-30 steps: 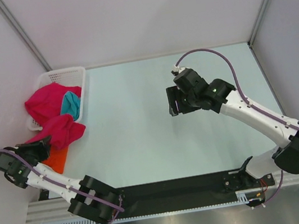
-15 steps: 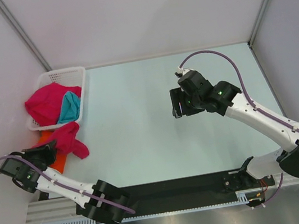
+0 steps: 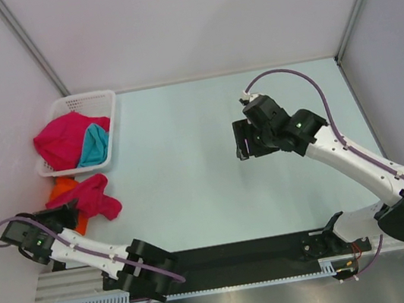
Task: Fold and stack the t-shirts
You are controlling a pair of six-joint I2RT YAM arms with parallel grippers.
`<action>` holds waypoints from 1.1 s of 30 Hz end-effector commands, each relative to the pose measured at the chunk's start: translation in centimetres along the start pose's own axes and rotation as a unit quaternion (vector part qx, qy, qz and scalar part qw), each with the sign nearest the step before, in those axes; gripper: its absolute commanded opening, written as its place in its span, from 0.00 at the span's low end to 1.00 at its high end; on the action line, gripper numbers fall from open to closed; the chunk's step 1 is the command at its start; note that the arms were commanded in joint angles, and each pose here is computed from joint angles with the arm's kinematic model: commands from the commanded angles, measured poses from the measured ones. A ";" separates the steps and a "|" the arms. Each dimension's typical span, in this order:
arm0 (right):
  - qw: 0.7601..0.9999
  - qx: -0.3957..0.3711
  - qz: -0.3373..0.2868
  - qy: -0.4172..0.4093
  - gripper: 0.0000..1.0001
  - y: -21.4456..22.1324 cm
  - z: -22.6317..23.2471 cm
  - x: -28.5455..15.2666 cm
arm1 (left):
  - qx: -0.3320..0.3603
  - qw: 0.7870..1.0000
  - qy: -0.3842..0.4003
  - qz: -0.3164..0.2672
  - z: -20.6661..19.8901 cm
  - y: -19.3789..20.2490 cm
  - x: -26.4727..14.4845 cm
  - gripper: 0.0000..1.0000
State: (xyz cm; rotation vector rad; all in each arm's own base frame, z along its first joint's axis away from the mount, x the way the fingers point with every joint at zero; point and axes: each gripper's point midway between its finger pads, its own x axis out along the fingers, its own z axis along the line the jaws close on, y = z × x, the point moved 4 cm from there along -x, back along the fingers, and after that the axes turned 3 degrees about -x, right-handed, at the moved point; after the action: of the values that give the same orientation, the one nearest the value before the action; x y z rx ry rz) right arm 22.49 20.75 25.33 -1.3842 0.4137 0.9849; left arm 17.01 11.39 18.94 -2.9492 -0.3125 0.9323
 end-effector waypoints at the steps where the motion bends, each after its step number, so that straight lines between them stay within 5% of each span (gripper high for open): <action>1: 1.000 -0.009 -0.015 -0.012 0.67 -0.7 0.1 -0.5 | 0.026 0.998 -0.016 -0.059 -1.1 -2.3 -1.4 0.00; 16: 1.000 -0.007 -0.006 -0.022 0.67 -2.0 -0.8 0.7 | -0.024 0.995 -0.053 -0.084 2.4 -5.0 0.1 0.01; 17: 1.000 -0.008 -0.007 -0.023 0.67 -2.1 -0.7 0.8 | -0.024 0.995 -0.053 -0.084 2.5 -5.0 0.2 0.04; 22: 1.000 -0.012 0.000 -0.025 0.67 -2.1 -0.6 1.4 | -0.017 0.996 -0.030 -0.079 1.8 -5.4 0.3 0.53; 29: 1.000 -0.015 0.010 -0.023 0.67 -2.1 -0.8 1.9 | 0.020 0.995 0.072 -0.071 -2.0 -5.0 -0.5 0.85; 33: 1.000 -0.014 0.010 -0.020 0.67 -2.1 -1.1 1.8 | 0.018 0.991 0.115 -0.066 -3.4 -4.5 -0.9 0.89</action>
State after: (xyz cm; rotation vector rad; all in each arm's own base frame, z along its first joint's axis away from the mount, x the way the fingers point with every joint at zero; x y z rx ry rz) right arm 24.75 20.31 23.45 -1.3835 0.4473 1.0530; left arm 16.34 16.13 19.69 -2.9196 -0.5215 0.8223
